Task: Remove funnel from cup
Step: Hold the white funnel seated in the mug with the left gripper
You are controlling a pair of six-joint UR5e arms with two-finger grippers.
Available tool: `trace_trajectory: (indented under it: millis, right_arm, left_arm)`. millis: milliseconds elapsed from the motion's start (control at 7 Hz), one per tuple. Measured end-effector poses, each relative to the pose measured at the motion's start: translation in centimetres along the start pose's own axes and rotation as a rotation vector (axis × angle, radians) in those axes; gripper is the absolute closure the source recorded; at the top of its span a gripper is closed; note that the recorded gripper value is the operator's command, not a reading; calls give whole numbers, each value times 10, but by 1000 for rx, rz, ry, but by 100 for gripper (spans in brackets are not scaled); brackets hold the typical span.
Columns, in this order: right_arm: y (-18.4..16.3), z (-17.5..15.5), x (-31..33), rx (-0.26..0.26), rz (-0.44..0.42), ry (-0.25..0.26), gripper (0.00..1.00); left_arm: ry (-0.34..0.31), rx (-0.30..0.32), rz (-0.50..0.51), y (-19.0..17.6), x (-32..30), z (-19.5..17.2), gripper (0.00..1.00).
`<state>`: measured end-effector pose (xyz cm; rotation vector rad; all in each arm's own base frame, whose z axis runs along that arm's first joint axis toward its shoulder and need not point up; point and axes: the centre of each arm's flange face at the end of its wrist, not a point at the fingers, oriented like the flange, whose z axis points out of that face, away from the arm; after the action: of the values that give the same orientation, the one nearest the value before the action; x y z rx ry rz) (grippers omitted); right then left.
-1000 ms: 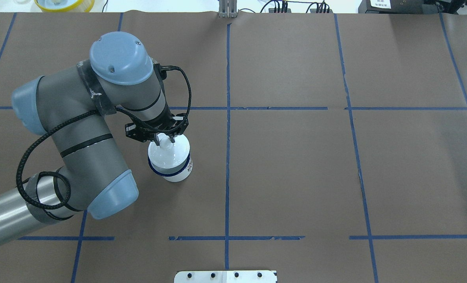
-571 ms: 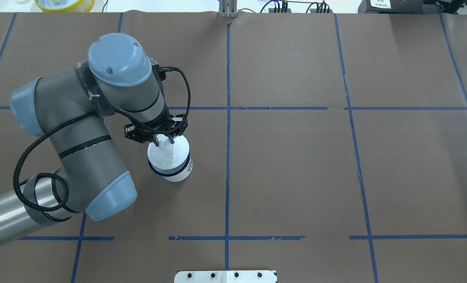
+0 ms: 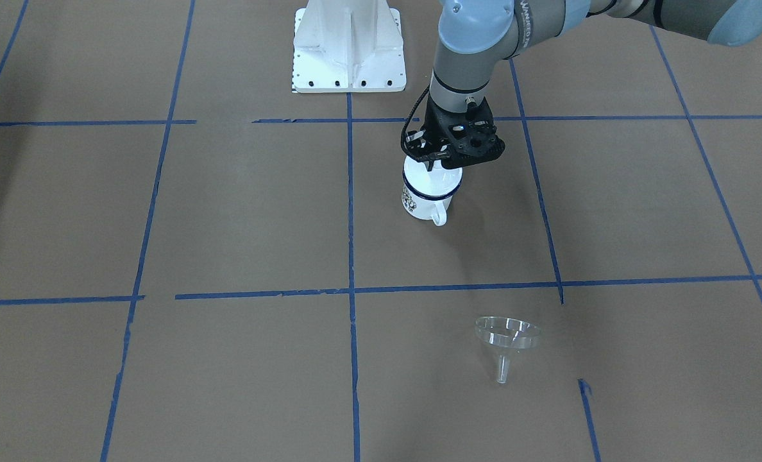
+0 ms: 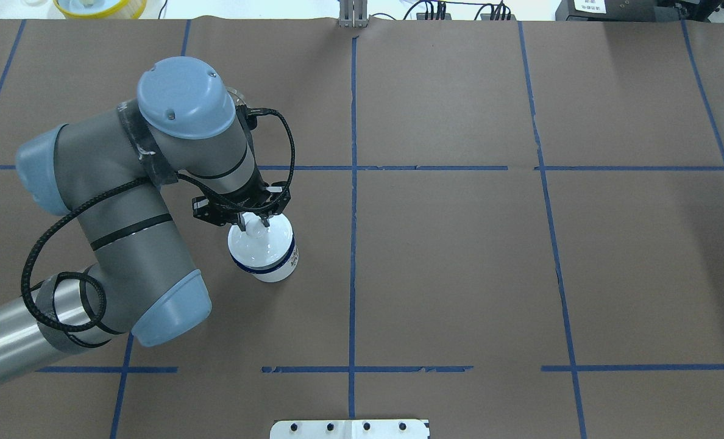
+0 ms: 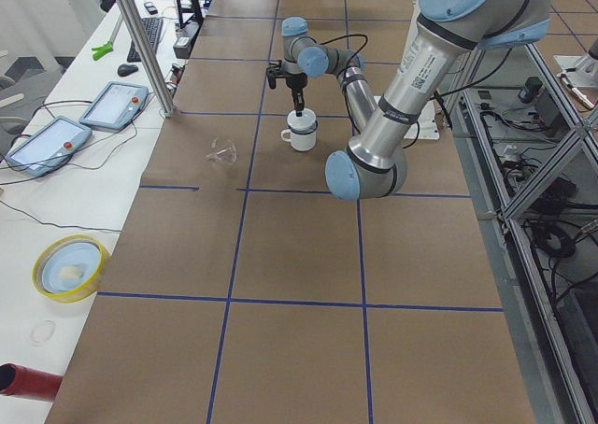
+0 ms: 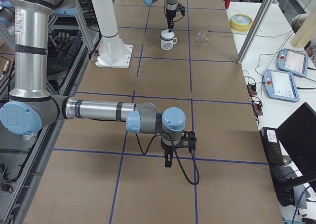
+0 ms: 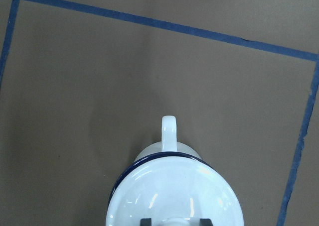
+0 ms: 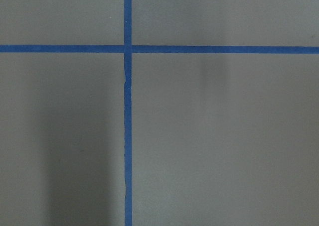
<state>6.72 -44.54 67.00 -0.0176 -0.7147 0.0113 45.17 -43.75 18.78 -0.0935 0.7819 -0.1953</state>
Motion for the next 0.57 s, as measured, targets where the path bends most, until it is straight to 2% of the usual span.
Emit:
trace_trajectory:
  millis: [286,429,571]
  right_arm:
    - [0,0,0,0,0,0,0]
    - [0,0,0,0,0,0,0]
    - [0,0,0,0,0,0,0]
  left_arm:
    - [0,-7,4,3,1,2,100]
    - [0,-9,5,4,1,3,92]
    - [0,-10,6,5,1,3,24]
